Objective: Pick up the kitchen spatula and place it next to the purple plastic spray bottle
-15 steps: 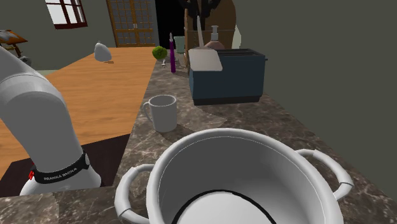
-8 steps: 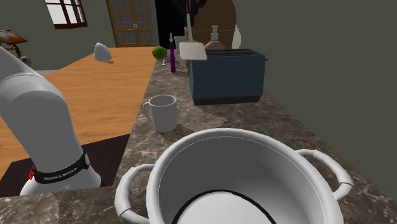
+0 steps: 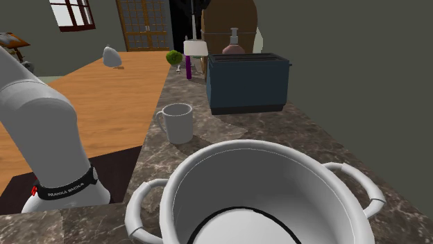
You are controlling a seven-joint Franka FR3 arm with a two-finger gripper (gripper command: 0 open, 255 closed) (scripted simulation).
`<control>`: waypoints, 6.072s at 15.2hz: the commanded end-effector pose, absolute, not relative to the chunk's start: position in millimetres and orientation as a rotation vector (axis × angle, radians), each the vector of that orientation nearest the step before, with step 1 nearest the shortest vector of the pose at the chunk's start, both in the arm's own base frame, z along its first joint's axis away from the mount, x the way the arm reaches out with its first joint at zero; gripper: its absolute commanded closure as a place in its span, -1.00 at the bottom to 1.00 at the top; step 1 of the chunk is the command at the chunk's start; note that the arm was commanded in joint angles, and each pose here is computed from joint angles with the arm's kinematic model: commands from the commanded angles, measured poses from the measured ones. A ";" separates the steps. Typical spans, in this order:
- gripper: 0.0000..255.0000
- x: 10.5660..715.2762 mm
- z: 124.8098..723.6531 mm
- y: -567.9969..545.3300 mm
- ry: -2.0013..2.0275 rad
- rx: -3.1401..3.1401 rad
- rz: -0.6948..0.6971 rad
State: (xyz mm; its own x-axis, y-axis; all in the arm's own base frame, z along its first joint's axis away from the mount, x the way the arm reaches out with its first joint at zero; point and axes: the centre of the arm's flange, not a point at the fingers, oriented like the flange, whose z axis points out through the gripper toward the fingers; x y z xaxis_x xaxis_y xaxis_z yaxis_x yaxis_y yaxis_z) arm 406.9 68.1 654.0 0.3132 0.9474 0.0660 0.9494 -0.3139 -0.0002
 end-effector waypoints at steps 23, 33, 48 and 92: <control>1.00 432.6 654.7 384.5 -1.815 -2.515 -0.083; 1.00 440.4 644.2 490.0 -1.815 -2.515 -0.083; 1.00 440.5 565.1 490.0 -1.815 -2.515 -0.083; 1.00 440.5 350.5 490.0 -1.815 -2.515 -0.083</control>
